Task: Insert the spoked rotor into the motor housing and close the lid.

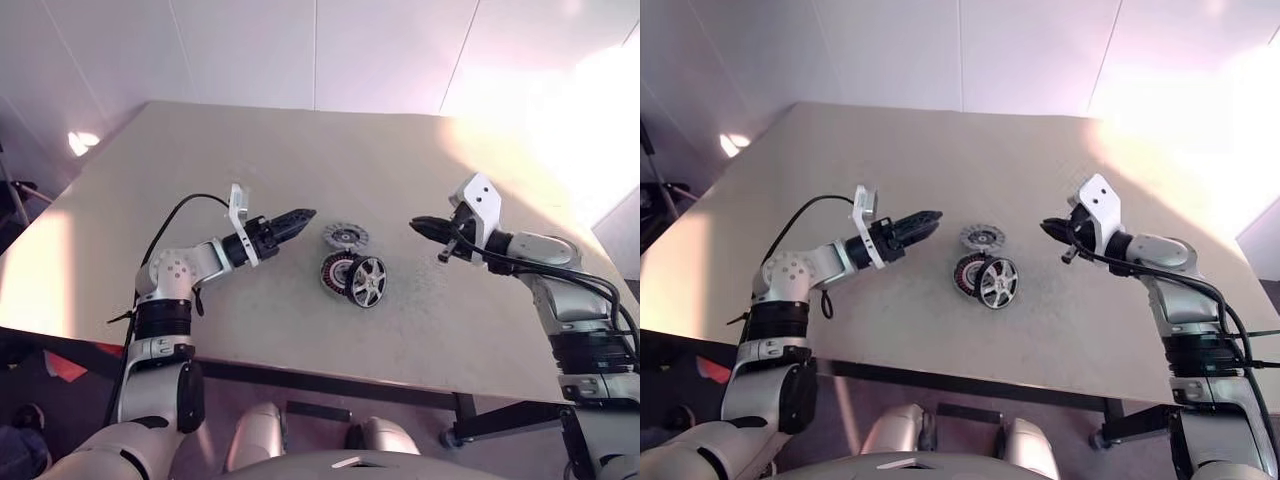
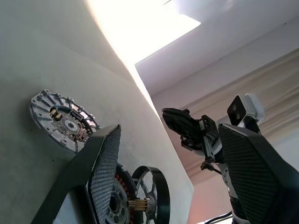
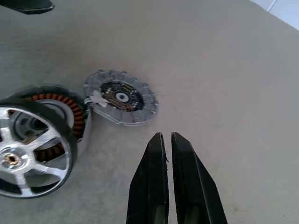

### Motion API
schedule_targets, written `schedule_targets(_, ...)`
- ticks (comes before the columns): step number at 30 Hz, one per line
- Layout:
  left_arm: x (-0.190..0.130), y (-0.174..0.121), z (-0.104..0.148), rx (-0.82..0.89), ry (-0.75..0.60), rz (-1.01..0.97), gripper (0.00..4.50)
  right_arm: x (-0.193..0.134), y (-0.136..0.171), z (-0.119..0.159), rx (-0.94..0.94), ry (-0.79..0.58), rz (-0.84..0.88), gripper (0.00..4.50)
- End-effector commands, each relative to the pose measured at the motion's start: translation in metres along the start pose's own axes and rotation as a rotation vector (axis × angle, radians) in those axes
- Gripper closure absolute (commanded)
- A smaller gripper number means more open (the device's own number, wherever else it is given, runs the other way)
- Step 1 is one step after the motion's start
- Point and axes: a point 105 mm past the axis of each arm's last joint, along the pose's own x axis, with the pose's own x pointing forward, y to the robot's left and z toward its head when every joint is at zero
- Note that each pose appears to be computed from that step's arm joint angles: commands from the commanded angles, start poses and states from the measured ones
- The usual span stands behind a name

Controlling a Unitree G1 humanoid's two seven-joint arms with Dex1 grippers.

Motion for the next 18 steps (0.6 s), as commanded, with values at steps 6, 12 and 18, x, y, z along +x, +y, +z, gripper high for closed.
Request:
schedule_targets(6, -0.002, -0.007, 0.006, 0.050, -0.044, -0.003, 0.99, 0.003, 0.024, 0.005, -0.094, 0.036, 0.133, 4.29)
schedule_targets(12, -0.008, -0.003, 0.008, 0.070, -0.063, 0.024, 0.97, 0.008, 0.027, 0.004, -0.141, 0.072, 0.164, 3.66)
schedule_targets(18, -0.015, 0.001, 0.011, 0.078, -0.083, 0.052, 0.97, 0.016, 0.036, 0.006, -0.189, 0.072, 0.196, 2.00)
